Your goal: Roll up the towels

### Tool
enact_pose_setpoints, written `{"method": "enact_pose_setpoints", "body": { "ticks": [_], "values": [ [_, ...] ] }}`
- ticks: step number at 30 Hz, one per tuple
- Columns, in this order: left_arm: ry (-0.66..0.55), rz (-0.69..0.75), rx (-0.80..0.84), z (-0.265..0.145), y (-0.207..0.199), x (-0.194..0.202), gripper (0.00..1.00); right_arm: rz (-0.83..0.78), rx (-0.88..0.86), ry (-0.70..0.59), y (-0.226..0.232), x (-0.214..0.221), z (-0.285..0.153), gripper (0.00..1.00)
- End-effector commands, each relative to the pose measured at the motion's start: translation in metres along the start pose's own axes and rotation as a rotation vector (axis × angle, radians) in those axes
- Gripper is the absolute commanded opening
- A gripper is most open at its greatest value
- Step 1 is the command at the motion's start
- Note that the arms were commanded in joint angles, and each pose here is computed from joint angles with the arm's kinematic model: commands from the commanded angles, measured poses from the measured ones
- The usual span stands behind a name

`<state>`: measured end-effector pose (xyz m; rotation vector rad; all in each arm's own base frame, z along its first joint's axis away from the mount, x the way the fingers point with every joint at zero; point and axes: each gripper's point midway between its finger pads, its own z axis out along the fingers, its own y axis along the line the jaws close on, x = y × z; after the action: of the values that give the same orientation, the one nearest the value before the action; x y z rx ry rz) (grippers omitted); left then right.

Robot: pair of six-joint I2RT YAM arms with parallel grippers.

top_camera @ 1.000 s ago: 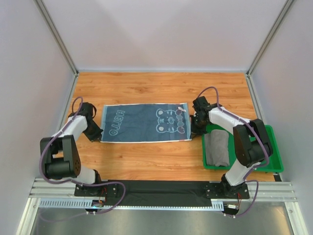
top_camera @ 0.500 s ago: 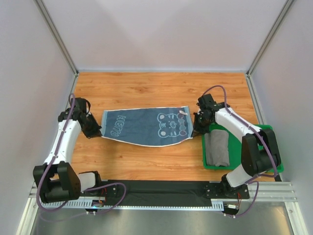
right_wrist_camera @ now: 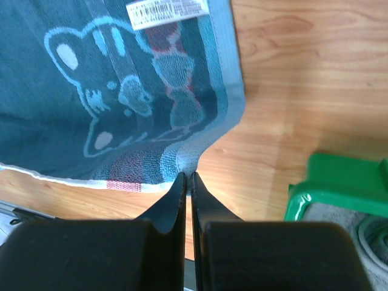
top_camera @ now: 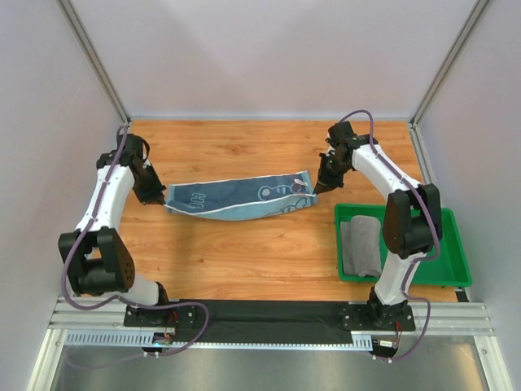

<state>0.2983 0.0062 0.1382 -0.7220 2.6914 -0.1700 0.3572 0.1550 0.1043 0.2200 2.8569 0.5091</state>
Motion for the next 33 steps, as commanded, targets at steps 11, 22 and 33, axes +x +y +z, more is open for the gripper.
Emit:
{"method": "enact_pose_setpoints", "body": {
  "ticks": [11, 22, 33],
  "values": [
    [0.047, 0.023, -0.086, 0.026, -0.003, -0.042, 0.00, -0.001, 0.018, 0.014, 0.016, -0.051, 0.020, 0.00],
    [0.089, 0.055, -0.097, 0.044, -0.010, -0.062, 0.00, 0.023, 0.030, 0.014, 0.007, -0.071, 0.033, 0.00],
    [0.135, 0.062, -0.110, 0.067, -0.017, -0.080, 0.00, 0.047, 0.024, 0.010, 0.000, -0.088, 0.041, 0.00]
  ]
}}
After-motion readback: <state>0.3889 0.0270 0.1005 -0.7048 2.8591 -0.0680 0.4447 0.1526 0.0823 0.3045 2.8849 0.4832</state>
